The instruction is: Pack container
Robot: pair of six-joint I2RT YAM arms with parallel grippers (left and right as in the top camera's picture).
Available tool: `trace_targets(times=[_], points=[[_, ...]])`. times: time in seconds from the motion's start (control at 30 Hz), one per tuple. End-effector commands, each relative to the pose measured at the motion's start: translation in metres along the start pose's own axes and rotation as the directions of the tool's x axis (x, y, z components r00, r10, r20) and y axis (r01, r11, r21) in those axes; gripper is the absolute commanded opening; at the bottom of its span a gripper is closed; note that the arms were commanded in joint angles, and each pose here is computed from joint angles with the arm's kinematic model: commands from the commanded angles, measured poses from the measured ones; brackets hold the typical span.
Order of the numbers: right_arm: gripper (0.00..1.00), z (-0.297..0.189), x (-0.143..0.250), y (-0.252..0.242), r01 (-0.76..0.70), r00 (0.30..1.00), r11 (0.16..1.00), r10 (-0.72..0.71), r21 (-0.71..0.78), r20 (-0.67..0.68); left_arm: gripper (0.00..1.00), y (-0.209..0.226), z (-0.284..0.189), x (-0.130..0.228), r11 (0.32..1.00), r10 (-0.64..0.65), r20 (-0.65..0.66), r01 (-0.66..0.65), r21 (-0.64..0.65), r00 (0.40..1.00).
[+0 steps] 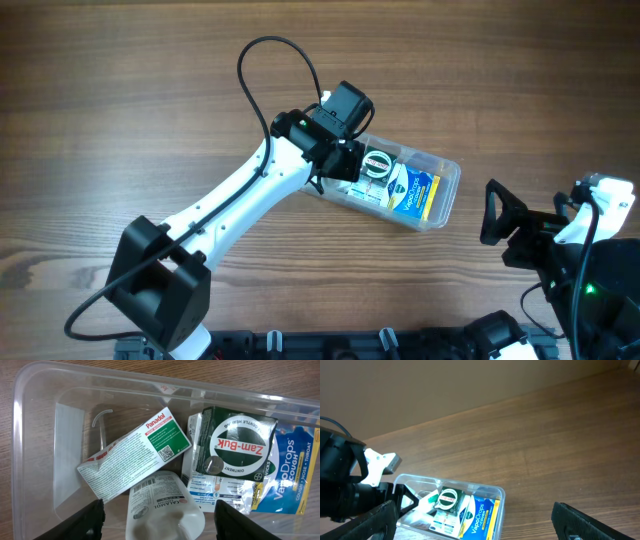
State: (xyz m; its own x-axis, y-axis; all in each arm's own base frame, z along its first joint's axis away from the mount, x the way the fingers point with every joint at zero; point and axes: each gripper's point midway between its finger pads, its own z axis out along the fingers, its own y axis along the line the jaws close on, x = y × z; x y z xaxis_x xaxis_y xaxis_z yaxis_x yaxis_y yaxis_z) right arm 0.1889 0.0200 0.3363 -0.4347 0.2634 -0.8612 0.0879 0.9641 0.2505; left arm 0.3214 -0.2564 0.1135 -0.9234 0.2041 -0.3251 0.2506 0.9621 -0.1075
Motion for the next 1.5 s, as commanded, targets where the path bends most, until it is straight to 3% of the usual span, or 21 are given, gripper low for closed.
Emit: trace_targets(times=[0.0,0.13,0.23,0.33,0.43,0.53,0.63,1.0,1.07,1.23,1.47], points=[[1.0,-0.002,-0.003,-0.001,-0.003,1.0,1.0,0.003,0.006,0.014,0.88,-0.014,-0.081,-0.025,0.996,-0.004,0.139,-0.009,0.09,0.99],[1.0,-0.002,-0.003,-0.001,-0.003,1.0,1.0,0.003,0.006,0.014,0.99,-0.001,-0.149,-0.034,0.995,-0.004,0.28,-0.025,0.101,0.96],[1.0,-0.002,-0.003,-0.001,-0.003,1.0,1.0,0.003,0.006,0.014,1.0,0.043,-0.193,-0.027,0.999,-0.046,0.367,0.045,0.01,0.929],[1.0,-0.002,-0.003,-0.001,-0.003,1.0,1.0,0.003,0.006,0.014,1.0,0.097,-0.226,0.001,0.981,-0.079,0.391,0.141,-0.132,0.917],[1.0,-0.002,-0.003,-0.001,-0.003,1.0,1.0,0.003,0.006,0.014,1.0,0.129,-0.244,0.035,0.962,-0.125,0.358,0.202,-0.186,0.925],[1.0,-0.002,-0.003,-0.001,-0.003,1.0,1.0,0.003,0.006,0.014,1.0,0.135,-0.248,0.063,0.963,-0.147,0.293,0.204,-0.177,0.945],[1.0,-0.002,-0.003,-0.001,-0.004,1.0,1.0,0.004,0.006,0.014,1.0,0.116,-0.244,0.09,0.983,-0.154,0.179,0.169,-0.07,0.972],[1.0,-0.002,-0.003,-0.001,-0.003,1.0,1.0,0.003,0.006,0.014,1.0,0.11,-0.241,0.112,0.986,-0.155,0.075,0.159,-0.047,0.985],[1.0,-0.002,-0.003,-0.001,-0.003,1.0,1.0,0.003,0.006,0.014,1.0,0.108,-0.241,0.105,0.987,-0.15,0.103,0.154,-0.036,0.983],[1.0,-0.002,-0.003,-0.001,-0.003,1.0,1.0,0.003,0.006,0.014,1.0,0.101,-0.247,0.072,1.0,-0.008,0.259,0.001,0.027,0.966],[1.0,-0.002,-0.003,-0.001,-0.003,1.0,1.0,0.003,0.006,0.014,1.0,0.134,-0.244,0.067,0.985,-0.163,0.474,0.113,0.132,0.866]])
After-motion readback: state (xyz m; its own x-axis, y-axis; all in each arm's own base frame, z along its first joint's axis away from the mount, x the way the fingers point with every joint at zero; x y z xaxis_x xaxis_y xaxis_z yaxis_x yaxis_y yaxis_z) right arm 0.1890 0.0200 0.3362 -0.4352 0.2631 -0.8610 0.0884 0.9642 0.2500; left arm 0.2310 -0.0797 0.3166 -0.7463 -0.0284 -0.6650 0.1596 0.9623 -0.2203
